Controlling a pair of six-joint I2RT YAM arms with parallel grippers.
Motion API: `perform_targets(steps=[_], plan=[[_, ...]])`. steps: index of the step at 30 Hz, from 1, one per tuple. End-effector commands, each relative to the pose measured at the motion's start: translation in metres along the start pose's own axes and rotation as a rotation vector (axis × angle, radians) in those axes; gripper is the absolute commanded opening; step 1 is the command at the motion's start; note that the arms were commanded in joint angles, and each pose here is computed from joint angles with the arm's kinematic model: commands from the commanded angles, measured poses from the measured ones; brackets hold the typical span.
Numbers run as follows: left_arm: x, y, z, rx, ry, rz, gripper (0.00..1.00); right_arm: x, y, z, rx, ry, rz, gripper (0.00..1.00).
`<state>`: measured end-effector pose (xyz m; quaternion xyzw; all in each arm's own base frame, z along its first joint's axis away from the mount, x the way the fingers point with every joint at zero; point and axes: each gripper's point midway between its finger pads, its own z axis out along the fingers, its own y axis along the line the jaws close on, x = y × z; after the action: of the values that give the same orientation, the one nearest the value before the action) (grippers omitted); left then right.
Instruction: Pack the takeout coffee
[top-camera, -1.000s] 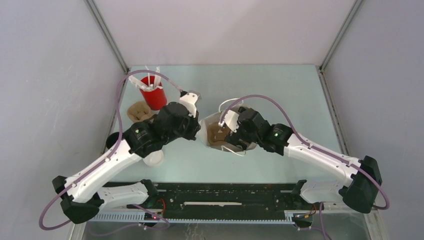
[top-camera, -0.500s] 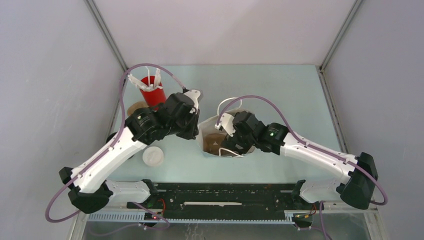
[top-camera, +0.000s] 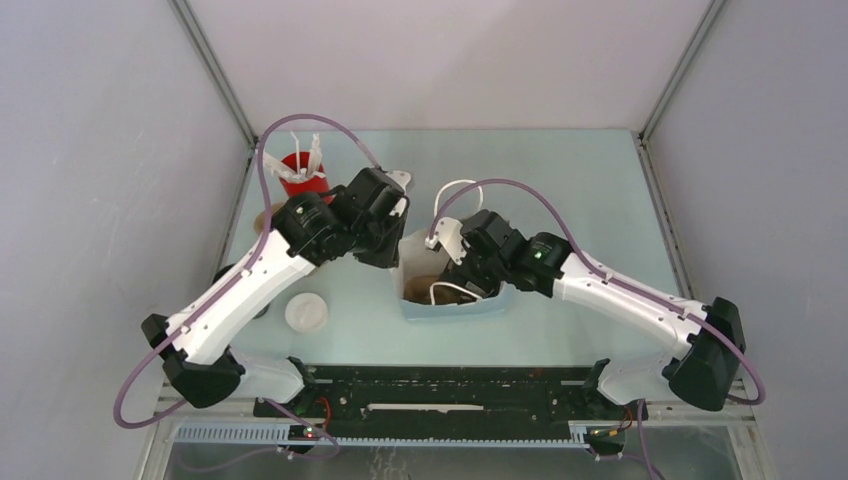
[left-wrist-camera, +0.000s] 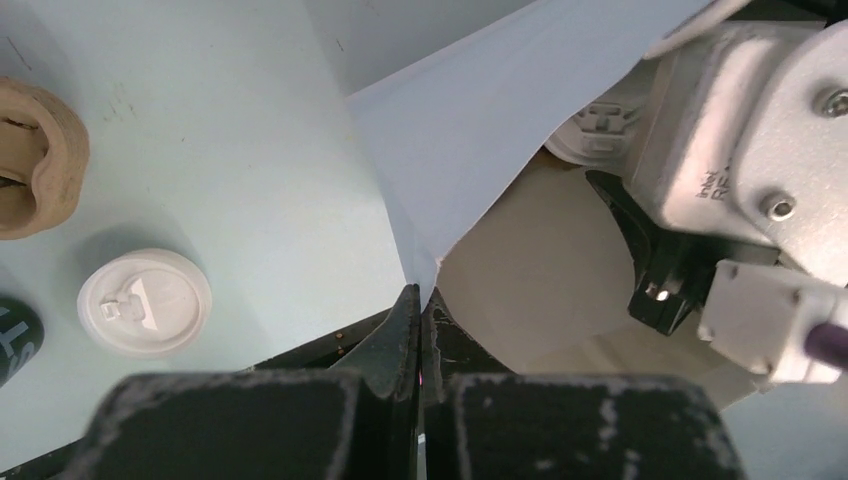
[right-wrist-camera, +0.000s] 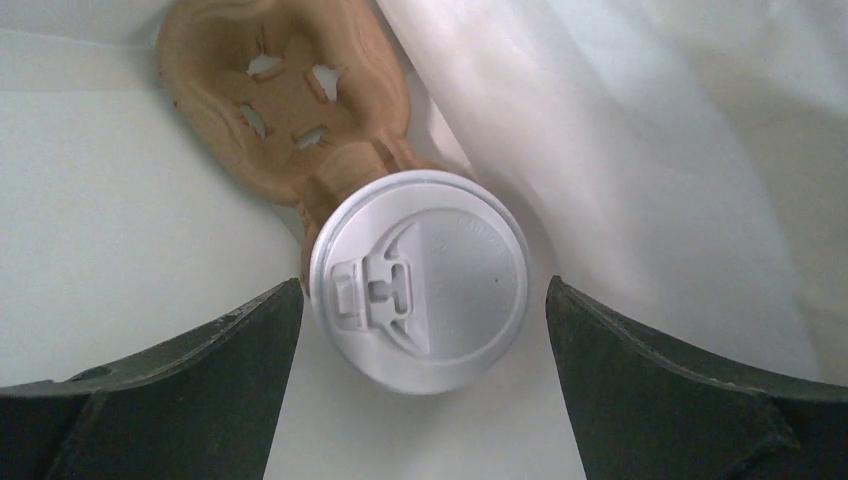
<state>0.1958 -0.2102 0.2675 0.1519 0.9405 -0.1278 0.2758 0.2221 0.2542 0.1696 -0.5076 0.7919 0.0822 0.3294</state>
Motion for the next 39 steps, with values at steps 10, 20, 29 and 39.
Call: perform_targets(steps=[10,20,29,39], plan=[[-0.026,-0.002,-0.006,-0.003,-0.003,0.04,0.0,-0.016,-0.002,0.001,0.014,0.027,0.038,1.0],[-0.021,0.003,0.003,-0.02,0.022,0.048,0.0,-0.035,0.009,-0.01,-0.057,-0.041,0.068,0.91],[-0.022,0.005,0.004,-0.021,0.015,0.046,0.0,-0.033,0.004,0.01,-0.028,-0.004,0.066,0.69],[-0.022,0.007,0.007,-0.029,0.012,0.042,0.0,0.002,-0.003,0.042,0.004,0.098,0.024,0.56]])
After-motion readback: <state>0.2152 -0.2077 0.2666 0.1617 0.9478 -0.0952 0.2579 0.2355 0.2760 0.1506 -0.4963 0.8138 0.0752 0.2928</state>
